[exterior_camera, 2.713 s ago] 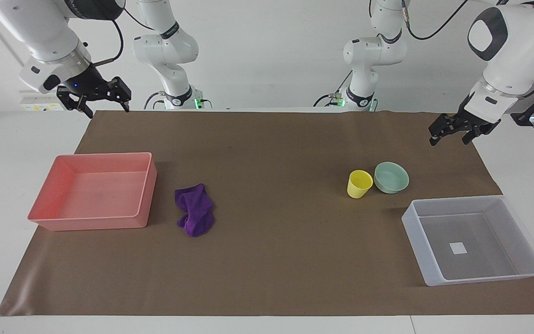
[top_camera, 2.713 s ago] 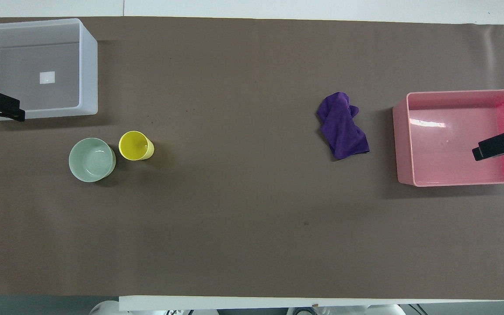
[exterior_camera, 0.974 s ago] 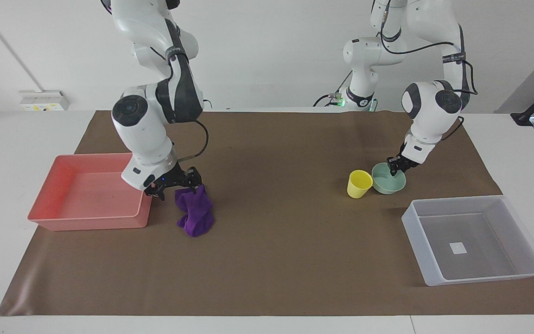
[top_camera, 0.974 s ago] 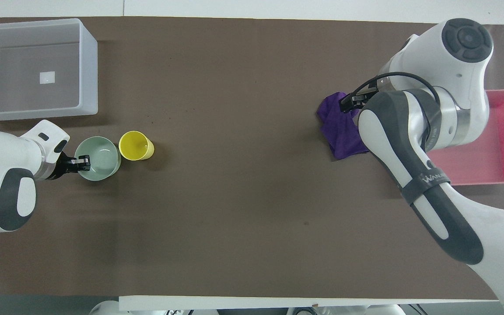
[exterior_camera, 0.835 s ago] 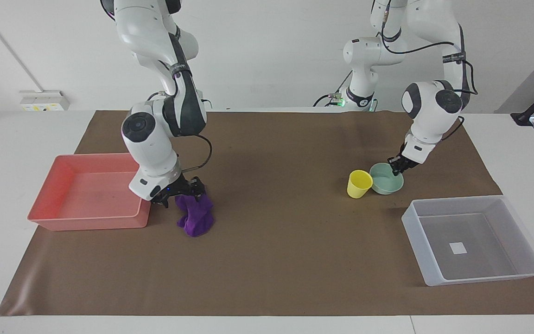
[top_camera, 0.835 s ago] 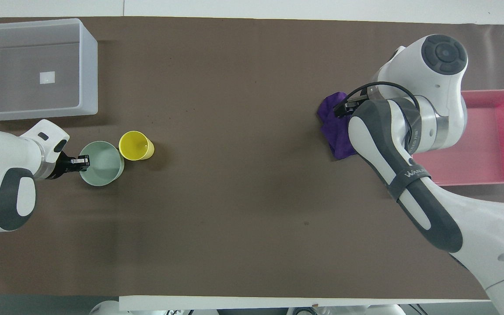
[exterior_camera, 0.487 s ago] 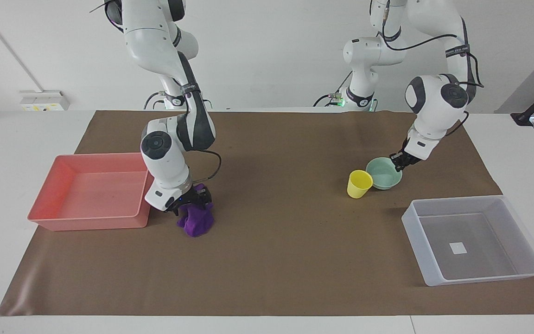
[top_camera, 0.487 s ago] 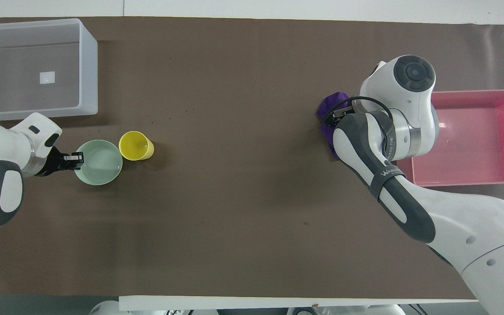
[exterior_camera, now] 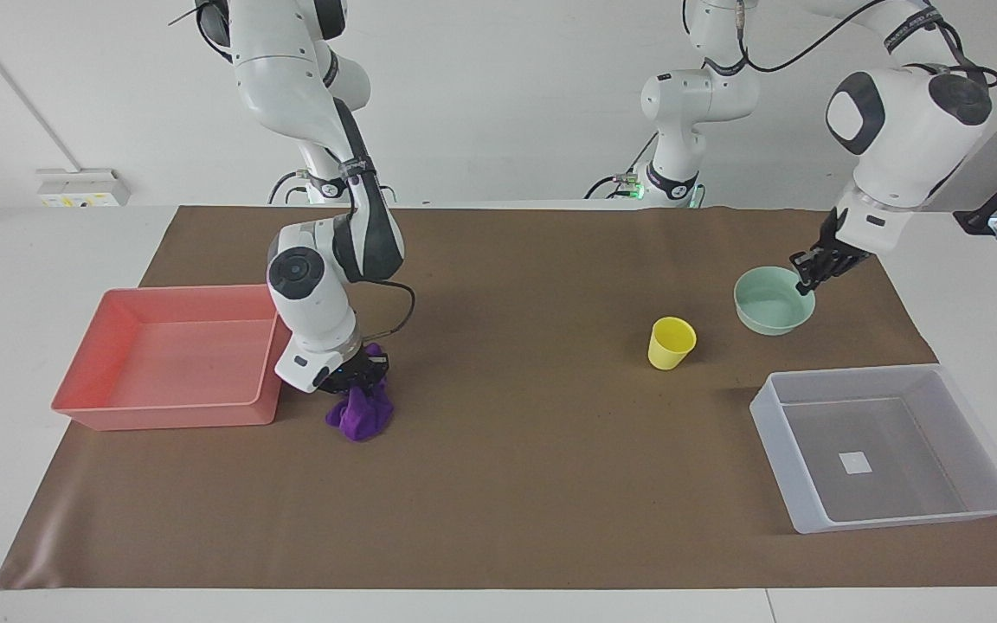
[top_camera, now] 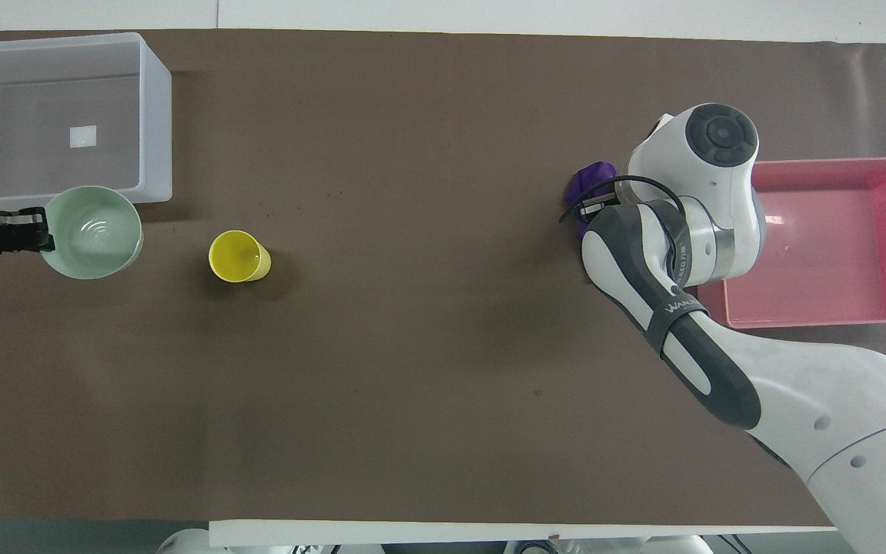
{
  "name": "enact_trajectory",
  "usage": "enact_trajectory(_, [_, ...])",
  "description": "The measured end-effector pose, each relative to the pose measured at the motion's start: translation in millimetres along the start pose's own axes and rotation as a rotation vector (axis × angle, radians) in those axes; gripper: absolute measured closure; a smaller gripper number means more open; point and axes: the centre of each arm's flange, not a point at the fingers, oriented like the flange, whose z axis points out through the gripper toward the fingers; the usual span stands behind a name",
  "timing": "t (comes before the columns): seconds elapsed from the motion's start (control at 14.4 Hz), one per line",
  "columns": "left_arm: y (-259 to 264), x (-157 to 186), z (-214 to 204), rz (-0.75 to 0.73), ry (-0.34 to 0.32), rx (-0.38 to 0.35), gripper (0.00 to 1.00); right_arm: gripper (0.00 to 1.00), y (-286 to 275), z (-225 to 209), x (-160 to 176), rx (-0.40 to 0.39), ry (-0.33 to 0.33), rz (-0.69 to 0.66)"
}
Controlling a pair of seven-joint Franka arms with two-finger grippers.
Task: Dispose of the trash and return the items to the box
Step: 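Lift the green bowl into the clear box with the left gripper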
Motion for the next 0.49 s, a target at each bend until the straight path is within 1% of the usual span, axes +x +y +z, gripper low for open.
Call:
enact_trajectory(0.14, [-23, 52, 19, -0.052, 0.033, -0.012, 0.96, 0.94, -2, -11, 1, 0.002, 0.010, -0.003])
enact_trajectory(0.28, [-26, 100, 49, -0.063, 0.054, -0.014, 0.96, 0.94, -2, -39, 0, 0.006, 0.014, -0.003])
enact_trajectory(0.35, [-24, 117, 69, -0.062, 0.060, -0.013, 0.96, 0.94, -1, -59, -1, 0.010, 0.016, -0.002])
enact_trajectory(0.49, [-22, 139, 104, -0.062, 0.087, -0.014, 0.96, 0.94, 0, -99, -6, 0.016, 0.026, 0.000])
